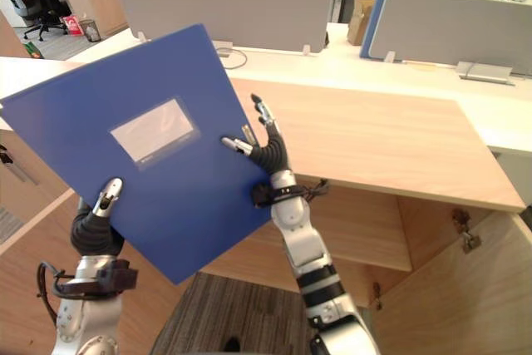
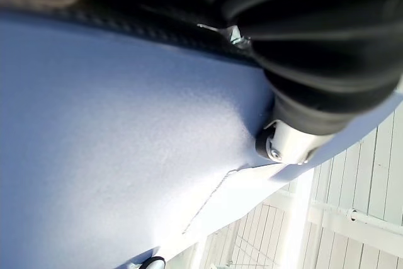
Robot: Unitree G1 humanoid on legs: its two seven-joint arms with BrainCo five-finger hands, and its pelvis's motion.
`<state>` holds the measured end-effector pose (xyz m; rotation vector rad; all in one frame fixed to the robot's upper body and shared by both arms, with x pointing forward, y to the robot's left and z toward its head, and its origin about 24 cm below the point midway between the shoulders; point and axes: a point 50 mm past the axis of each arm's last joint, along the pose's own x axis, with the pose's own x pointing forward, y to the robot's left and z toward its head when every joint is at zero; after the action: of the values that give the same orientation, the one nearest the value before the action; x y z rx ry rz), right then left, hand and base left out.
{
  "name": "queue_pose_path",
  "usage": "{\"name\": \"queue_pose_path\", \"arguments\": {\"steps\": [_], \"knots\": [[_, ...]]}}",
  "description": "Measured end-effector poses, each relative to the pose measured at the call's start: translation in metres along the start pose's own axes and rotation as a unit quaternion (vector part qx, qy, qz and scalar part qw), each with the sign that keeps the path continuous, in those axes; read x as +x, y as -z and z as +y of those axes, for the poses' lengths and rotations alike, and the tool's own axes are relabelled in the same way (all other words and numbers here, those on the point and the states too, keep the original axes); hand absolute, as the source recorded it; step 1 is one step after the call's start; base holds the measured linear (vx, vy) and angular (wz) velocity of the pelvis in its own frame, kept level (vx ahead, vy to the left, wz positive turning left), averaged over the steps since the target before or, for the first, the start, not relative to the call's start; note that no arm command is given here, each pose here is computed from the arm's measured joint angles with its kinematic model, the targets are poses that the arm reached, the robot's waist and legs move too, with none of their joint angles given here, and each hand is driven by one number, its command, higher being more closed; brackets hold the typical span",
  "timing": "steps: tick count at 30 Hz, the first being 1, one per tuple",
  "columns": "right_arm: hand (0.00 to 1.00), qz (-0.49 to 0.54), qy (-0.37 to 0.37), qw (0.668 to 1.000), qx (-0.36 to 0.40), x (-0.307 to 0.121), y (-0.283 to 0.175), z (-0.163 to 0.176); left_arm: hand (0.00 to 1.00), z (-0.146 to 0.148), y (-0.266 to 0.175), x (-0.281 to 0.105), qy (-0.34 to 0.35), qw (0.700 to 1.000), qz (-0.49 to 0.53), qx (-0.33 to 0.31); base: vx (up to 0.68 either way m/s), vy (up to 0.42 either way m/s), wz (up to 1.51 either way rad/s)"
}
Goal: Walk over to the cabinet, pick up the folder, carry it to the office cabinet, place the folder inside the office cabinet, then close the office cabinet door
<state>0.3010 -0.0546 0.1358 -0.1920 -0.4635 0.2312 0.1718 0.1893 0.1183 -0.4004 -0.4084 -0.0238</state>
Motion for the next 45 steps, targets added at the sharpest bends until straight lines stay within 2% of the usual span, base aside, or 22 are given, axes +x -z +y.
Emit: {"name": "queue_pose_path", "arguments": {"steps": [12,13,21,27,28,31,38,41,45], "knots": [[0.0,-0.025,-0.194,0.981,-0.008,0.022,-0.014,0.003,1.0,0.009,-0.023,0.005,0.022,0.998,-0.038,0.034,0.0,0.0,0.0],[1.0,-0.024,-0.218,0.976,-0.01,0.026,-0.018,0.003,1.0,0.011,-0.026,0.005,0.021,0.998,-0.043,0.034,0.0,0.0,0.0],[1.0,-0.006,-0.354,0.934,-0.045,0.051,-0.046,-0.013,1.0,0.014,-0.036,0.007,0.033,0.997,-0.069,0.025,0.0,0.0,0.0],[1.0,0.023,-0.393,0.919,-0.014,0.049,-0.045,-0.022,1.0,0.013,-0.039,0.009,0.059,0.996,-0.062,0.034,0.0,0.0,0.0],[1.0,0.031,-0.398,0.917,-0.005,0.048,-0.044,-0.023,0.0,0.013,-0.039,0.009,0.064,0.995,-0.061,0.035,0.0,0.0,0.0],[1.0,0.039,-0.393,0.918,0.01,0.048,-0.044,-0.028,0.0,0.01,-0.037,0.008,0.086,0.994,-0.052,0.035,-0.02,0.007,-0.01],[1.0,0.064,-0.404,0.913,-0.005,0.045,-0.041,-0.048,0.0,-0.001,-0.018,0.003,0.141,0.988,-0.017,-0.058,-0.01,0.001,-0.02],[1.0,0.076,-0.406,0.91,-0.03,0.042,-0.038,-0.053,0.0,0.007,0.016,-0.006,0.129,0.985,0.048,-0.105,0.0,0.0,0.0],[1.0,0.063,-0.375,0.924,-0.027,0.029,-0.032,-0.06,0.0,0.015,0.07,-0.029,0.084,0.969,0.156,-0.175,0.0,-0.004,-0.08]]}}
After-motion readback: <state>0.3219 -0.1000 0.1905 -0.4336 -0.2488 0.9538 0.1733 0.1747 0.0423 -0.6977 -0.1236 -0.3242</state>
